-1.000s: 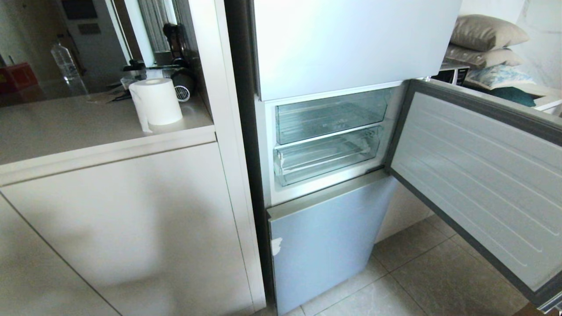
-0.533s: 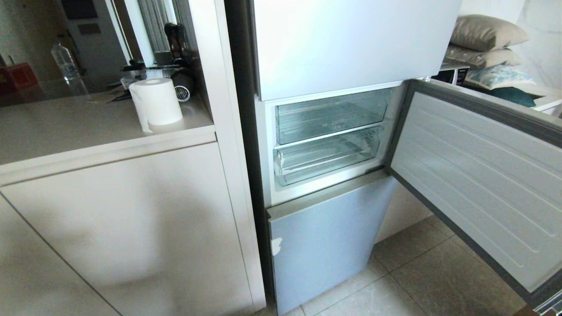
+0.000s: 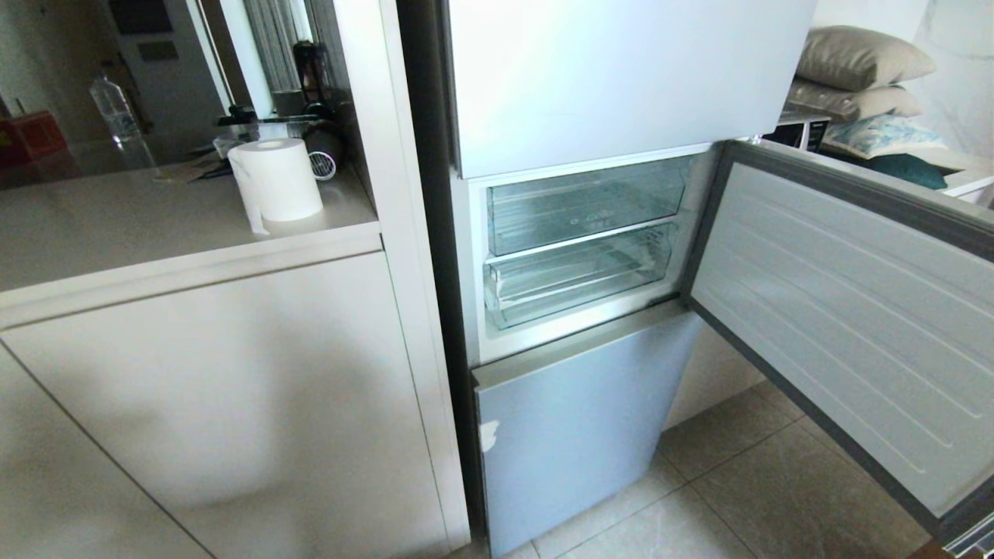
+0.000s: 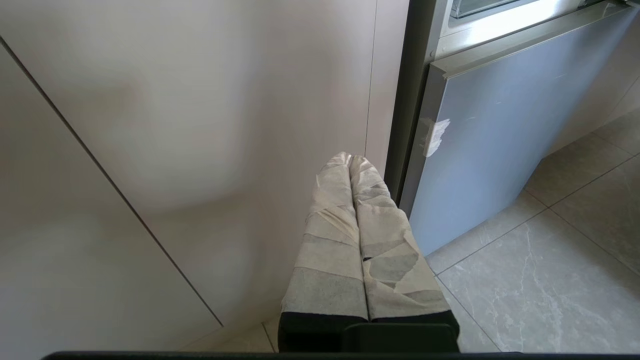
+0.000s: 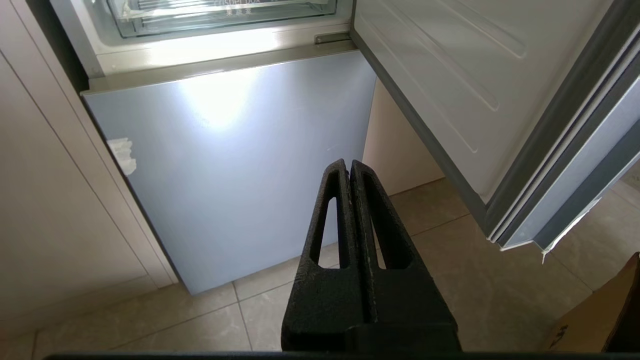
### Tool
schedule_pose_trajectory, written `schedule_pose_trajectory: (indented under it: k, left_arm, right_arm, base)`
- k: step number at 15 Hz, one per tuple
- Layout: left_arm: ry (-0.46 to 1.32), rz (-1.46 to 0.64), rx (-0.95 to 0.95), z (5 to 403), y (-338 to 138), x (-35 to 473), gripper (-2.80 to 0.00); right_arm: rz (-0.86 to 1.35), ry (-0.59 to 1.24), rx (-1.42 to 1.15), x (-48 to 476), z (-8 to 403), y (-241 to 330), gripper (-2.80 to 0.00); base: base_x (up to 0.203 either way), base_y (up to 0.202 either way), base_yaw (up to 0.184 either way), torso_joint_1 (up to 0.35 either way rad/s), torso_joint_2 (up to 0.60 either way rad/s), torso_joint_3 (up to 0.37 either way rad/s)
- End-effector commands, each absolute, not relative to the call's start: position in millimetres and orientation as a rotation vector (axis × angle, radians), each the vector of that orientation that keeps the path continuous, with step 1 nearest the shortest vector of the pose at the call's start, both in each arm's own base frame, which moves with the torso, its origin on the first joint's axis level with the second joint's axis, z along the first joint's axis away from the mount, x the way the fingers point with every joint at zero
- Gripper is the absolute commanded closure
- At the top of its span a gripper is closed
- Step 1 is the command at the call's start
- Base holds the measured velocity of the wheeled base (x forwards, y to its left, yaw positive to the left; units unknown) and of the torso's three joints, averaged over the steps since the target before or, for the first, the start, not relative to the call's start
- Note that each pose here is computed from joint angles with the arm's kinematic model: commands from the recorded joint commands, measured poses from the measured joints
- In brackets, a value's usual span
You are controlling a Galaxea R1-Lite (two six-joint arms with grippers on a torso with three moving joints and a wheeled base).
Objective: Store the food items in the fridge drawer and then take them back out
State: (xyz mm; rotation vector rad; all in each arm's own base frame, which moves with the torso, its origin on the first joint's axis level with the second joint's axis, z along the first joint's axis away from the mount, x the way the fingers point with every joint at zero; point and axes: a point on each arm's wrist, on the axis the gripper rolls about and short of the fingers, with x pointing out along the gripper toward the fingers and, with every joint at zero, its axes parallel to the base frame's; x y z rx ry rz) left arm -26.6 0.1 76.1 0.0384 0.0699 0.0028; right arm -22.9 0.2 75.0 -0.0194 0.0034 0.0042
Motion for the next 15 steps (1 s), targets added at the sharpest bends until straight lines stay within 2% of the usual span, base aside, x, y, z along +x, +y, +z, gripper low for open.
schedule_pose_trajectory:
  k: [1, 5, 7, 10, 15]
  left_arm:
    - [0.072, 0.003, 0.038, 76, 0, -26, 0.00]
    - [0.072, 0.003, 0.038, 76, 0, -26, 0.00]
    - [0.072, 0.003, 0.038, 76, 0, -26, 0.00]
    - [0.072, 0.003, 0.038, 76, 0, -26, 0.00]
    - [0.072, 0.003, 0.036, 76, 0, -26, 0.00]
  right_arm:
    - [0.002, 0.003, -0.012, -23, 75, 0, 0.00]
    - [0.003, -0.002, -0.018, -24, 78, 0, 0.00]
    - [0.012, -0.026, 0.004, -26, 101, 0, 0.00]
    - [0.030, 0.065, 0.063, -14, 125, 1, 0.00]
    - [0.049, 0.015, 0.026, -27, 85, 1, 0.00]
  base:
    - [0.000, 0.000, 0.000, 0.000, 0.00, 0.000]
    - [0.000, 0.000, 0.000, 0.000, 0.00, 0.000]
    - [0.000, 0.000, 0.000, 0.000, 0.00, 0.000]
    - [0.000, 0.000, 0.000, 0.000, 0.00, 0.000]
    - [0.000, 0.000, 0.000, 0.000, 0.00, 0.000]
